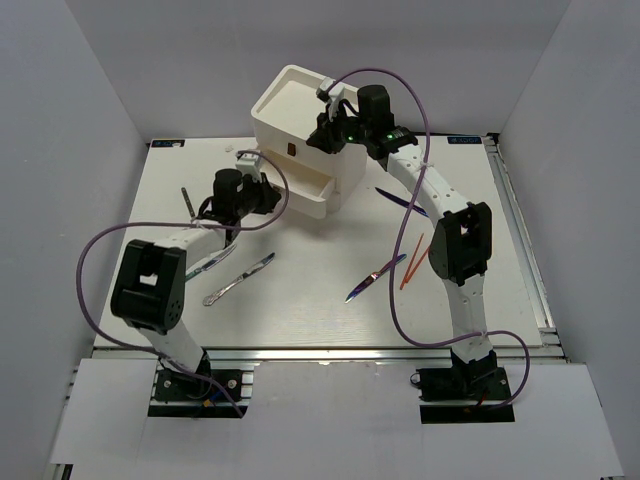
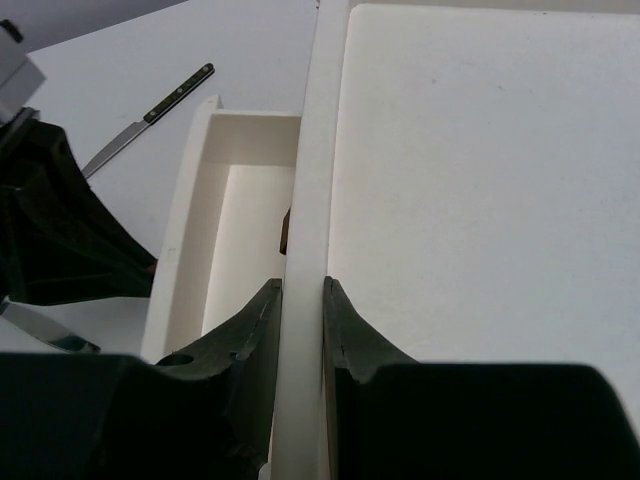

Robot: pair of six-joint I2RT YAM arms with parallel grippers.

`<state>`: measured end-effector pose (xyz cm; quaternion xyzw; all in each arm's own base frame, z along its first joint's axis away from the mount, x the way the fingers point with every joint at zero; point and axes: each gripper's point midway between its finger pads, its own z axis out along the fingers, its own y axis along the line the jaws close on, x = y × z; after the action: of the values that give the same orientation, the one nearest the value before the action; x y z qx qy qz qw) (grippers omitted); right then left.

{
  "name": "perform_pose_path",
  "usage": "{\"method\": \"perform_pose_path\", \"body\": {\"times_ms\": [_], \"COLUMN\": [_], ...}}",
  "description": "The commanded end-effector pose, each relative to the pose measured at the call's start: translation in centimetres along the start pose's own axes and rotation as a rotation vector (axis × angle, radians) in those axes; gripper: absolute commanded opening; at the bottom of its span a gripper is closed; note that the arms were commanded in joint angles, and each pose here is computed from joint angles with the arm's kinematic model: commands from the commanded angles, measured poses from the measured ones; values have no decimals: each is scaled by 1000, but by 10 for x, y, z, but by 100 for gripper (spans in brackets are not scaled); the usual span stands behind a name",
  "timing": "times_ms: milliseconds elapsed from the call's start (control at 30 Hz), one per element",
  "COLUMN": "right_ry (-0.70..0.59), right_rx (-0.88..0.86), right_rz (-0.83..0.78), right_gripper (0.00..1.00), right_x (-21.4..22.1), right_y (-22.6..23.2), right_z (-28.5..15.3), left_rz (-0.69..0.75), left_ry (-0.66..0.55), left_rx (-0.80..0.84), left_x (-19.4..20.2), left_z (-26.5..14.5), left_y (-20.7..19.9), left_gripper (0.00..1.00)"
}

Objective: Sort the eating utensils into containers

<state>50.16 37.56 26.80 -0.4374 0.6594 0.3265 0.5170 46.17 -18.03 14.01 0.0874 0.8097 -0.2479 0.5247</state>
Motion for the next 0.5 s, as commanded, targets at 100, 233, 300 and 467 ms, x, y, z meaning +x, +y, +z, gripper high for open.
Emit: {"method": "perform_pose_path", "body": {"times_ms": [100,233,300,467], "right_ry": [85,84,80,55], "right_rx": [-130,-133,-138,-172], "right_rz": [100,95,93,58], "right_gripper": [0,0,1,32], "right_x": [21,21,19,9], "right_y": [45,46,47,52], "right_z": [5,5,4,2], "left_rz": [50,49,49,19], "left_ry": [-60,-74,-73,-62], "left_rx": [-20,-43,-37,-23], "left_x": [-19,-19,-19,-24], "left_z": [-43,-58,-61,-55], "left_y": [-8,-6,-7,-11], "left_gripper": [0,0,2,47]}}
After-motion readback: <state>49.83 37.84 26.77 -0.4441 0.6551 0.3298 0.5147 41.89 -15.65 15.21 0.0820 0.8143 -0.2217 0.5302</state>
